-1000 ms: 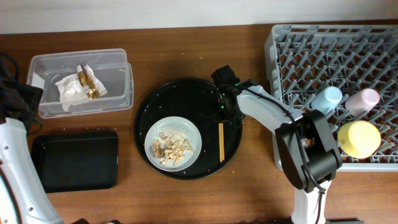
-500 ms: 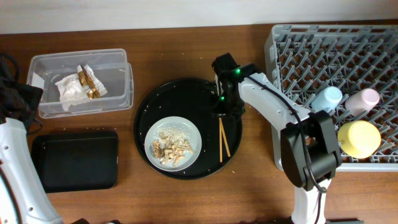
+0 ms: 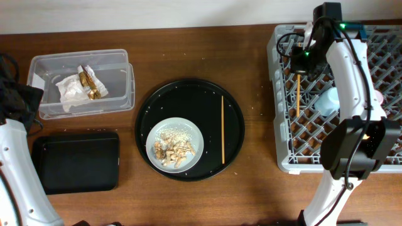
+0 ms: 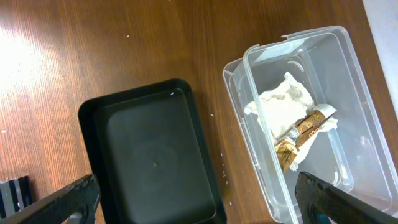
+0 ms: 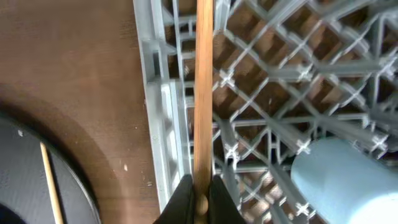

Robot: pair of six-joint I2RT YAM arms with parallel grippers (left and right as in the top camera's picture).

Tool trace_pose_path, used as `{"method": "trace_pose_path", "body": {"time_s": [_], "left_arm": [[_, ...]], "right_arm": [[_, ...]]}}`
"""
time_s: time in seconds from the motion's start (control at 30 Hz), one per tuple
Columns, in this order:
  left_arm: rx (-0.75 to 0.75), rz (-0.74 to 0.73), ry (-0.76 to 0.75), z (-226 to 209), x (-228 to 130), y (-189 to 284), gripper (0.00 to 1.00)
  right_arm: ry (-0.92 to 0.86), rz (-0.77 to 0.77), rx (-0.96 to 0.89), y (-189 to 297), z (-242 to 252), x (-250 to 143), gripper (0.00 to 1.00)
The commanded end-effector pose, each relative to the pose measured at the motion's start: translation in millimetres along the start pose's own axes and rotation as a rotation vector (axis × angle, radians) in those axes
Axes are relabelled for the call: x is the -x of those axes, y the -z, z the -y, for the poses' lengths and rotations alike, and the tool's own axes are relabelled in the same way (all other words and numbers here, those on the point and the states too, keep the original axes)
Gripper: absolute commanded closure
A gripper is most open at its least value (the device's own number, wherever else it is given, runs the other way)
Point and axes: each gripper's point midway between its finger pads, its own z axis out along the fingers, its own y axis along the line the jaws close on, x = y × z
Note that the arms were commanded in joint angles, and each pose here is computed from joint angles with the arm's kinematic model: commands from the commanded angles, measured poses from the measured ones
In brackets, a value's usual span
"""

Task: Sort waste into correct bins and load items into the dishwasher rack
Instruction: 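Carry the chopsticks with the right gripper into the rack's left edge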

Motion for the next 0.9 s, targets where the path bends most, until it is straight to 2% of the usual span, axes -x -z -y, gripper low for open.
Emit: {"method": "trace_pose_path", "body": {"time_s": [0.0, 0.07, 0.1, 0.17, 0.23, 0.27, 0.33, 0.47, 0.6, 0.7, 0.83, 0.87], "left_arm": [[0.003, 0.013, 0.007, -1.3, 3.1, 1.3, 0.01], [0.003, 0.013, 0.007, -1.3, 3.1, 1.3, 0.01], [0.003, 0.013, 0.007, -1.3, 3.1, 1.3, 0.01], [0.003, 0.013, 0.007, -1.3, 3.1, 1.3, 0.01], [0.003, 0.013, 0.007, -1.3, 3.1, 1.3, 0.01], [0.003, 0.013, 0.007, -1.3, 3.1, 1.3, 0.0], [0.003, 0.013, 0.007, -1.3, 3.1, 1.3, 0.01], [0.003, 0.013, 0.007, -1.3, 3.1, 1.3, 0.01], [0.003, 0.013, 0.007, -1.3, 3.1, 1.3, 0.01], [0.003, 0.013, 0.007, -1.3, 3.1, 1.3, 0.01], [0.003, 0.013, 0.007, -1.3, 3.1, 1.3, 0.01], [0.003, 0.013, 0.007, -1.3, 3.1, 1.3, 0.01]], "right_arm": [[0.017, 0.031, -0.027, -5.5, 3.5, 7.4, 0.95], [0.019, 0.051, -0.025, -6.5, 2.7, 12.1, 0.87], [0.019, 0.057, -0.006, -6.7, -0.4, 13.6, 0.79], [0.02, 0.055, 0.023, -6.9, -5.6, 13.2, 0.53], [0.016, 0.021, 0.103, -6.4, -19.1, 5.1, 0.49], [0.016, -0.004, 0.195, -4.1, -34.9, -0.7, 0.48], [0.032, -0.028, 0.262, -1.6, -54.5, -7.2, 0.47], [0.154, -0.107, 0.295, -0.5, -122.7, -38.0, 0.45], [0.093, -0.111, 0.089, -9.9, -176.0, -70.0, 0.45], [0.135, -0.095, 0.024, -44.1, -211.7, -106.0, 0.41], [0.066, -0.148, -0.031, -85.5, -203.3, -145.2, 0.41], [0.066, -0.166, -0.031, -93.8, -200.6, -154.0, 0.48]]}}
